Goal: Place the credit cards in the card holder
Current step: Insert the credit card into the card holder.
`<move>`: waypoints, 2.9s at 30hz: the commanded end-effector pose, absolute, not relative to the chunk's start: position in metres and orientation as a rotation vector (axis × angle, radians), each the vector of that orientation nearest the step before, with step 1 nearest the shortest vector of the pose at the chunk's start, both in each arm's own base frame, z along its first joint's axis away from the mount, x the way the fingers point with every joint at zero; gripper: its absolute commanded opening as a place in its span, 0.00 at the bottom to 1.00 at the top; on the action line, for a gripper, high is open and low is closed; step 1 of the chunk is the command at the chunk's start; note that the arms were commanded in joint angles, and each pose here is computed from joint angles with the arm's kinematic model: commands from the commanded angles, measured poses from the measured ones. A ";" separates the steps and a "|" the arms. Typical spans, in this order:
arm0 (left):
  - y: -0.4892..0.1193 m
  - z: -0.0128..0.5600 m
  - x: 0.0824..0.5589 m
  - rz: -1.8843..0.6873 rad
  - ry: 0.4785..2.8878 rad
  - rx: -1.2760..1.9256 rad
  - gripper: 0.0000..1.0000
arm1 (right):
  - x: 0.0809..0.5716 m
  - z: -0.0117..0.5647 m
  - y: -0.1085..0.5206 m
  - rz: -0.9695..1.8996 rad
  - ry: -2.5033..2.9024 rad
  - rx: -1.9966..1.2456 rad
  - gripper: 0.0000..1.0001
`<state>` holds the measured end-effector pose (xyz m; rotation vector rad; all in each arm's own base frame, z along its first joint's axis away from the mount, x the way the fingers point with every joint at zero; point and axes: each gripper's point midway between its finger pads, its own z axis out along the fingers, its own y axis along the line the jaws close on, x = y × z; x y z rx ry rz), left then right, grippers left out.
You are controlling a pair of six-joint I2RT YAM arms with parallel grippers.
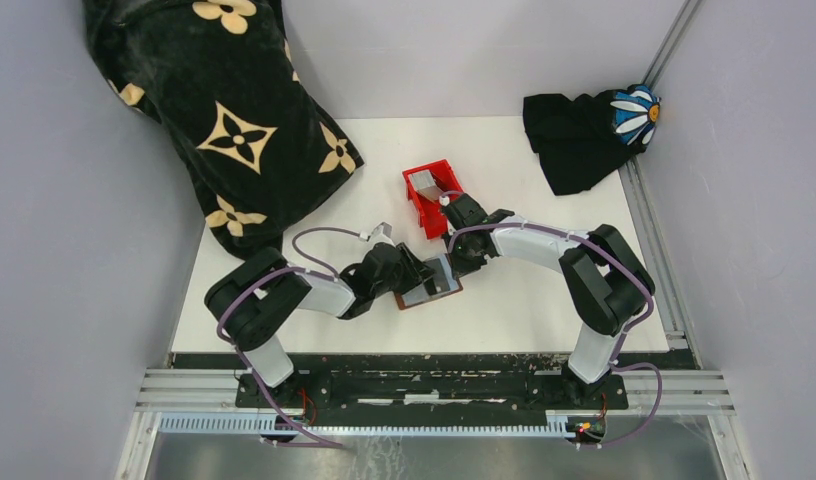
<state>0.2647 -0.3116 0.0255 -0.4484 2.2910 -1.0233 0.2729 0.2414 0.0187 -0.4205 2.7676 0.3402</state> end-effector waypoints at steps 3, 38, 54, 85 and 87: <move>-0.295 -0.034 0.237 -0.769 2.524 -0.333 0.41 | 0.277 0.025 0.254 0.410 2.735 -0.414 0.19; -0.259 -0.025 0.232 -0.402 2.531 -0.187 0.58 | 0.282 0.042 0.243 0.342 2.690 -0.391 0.19; -0.265 -0.036 0.229 -0.333 2.569 -0.135 0.55 | 0.275 0.015 0.243 0.341 2.754 -0.400 0.19; -0.257 -0.077 0.205 -0.057 2.647 0.071 0.51 | 0.265 0.019 0.256 0.405 2.755 -0.391 0.19; -0.256 -0.077 0.202 -0.029 2.638 0.094 0.52 | 0.264 0.019 0.256 0.402 2.755 -0.392 0.19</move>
